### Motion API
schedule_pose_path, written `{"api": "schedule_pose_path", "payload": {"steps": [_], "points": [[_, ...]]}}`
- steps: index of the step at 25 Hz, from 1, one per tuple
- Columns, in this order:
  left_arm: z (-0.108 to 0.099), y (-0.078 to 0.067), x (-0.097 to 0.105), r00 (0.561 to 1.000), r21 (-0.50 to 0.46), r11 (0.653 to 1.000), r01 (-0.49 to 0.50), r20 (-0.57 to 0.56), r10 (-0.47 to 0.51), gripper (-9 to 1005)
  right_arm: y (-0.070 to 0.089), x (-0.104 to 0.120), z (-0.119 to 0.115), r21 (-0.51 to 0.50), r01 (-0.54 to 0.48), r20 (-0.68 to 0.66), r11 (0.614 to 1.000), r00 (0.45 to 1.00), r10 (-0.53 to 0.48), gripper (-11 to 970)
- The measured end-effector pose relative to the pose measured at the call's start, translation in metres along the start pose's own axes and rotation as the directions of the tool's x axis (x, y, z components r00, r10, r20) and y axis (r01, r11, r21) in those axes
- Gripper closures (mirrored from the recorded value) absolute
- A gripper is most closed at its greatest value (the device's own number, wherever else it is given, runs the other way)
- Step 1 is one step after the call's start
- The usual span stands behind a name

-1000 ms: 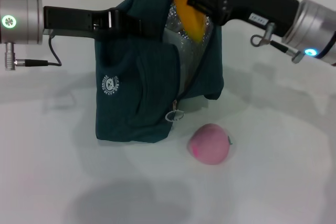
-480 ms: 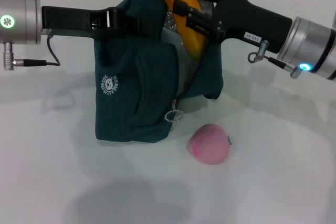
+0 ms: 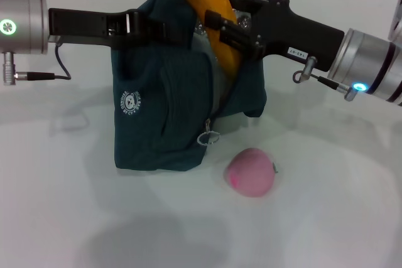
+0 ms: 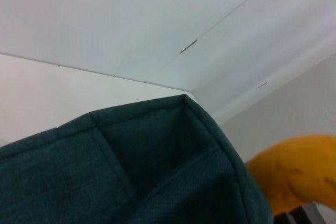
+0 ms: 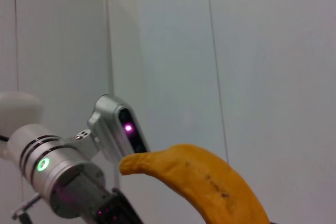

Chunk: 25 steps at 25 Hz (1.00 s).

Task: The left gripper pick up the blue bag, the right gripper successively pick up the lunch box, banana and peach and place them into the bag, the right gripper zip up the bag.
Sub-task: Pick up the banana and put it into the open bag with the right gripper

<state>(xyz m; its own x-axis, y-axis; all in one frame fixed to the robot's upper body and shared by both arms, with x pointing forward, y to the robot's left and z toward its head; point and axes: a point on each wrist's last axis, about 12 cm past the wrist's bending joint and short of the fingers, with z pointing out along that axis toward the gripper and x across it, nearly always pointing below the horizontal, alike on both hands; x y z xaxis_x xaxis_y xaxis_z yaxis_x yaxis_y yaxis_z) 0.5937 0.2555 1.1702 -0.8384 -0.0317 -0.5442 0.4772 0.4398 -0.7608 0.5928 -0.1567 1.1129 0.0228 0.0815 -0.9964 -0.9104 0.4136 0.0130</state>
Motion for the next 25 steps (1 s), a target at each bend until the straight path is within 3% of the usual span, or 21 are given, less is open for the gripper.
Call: {"api": "schedule_pose_path", "payload": {"steps": [10, 14, 19, 25], "points": [[-0.002, 0.001, 0.000, 1.000, -0.006, 1.000, 0.000, 0.002, 0.000, 964, 0.006, 0.001, 0.000, -0.019, 0.012, 0.001, 1.000, 1.000, -0.012, 531], [-0.002, 0.001, -0.001, 1.000, -0.007, 1.000, 0.000, 0.003, 0.000, 965, 0.006, 0.000, 0.001, -0.021, 0.016, 0.003, 1.000, 1.000, -0.016, 342], [-0.005, 0.003, 0.000, 1.000, -0.011, 1.000, 0.006, 0.011, -0.006, 965, 0.003, -0.001, 0.001, -0.004, 0.015, 0.008, 1.000, 1.000, -0.015, 202], [-0.010, 0.005, 0.001, 1.000, -0.019, 1.000, 0.012, 0.019, -0.012, 965, -0.007, -0.008, -0.001, 0.043, 0.015, 0.027, 0.999, 1.000, -0.016, 196]]}}
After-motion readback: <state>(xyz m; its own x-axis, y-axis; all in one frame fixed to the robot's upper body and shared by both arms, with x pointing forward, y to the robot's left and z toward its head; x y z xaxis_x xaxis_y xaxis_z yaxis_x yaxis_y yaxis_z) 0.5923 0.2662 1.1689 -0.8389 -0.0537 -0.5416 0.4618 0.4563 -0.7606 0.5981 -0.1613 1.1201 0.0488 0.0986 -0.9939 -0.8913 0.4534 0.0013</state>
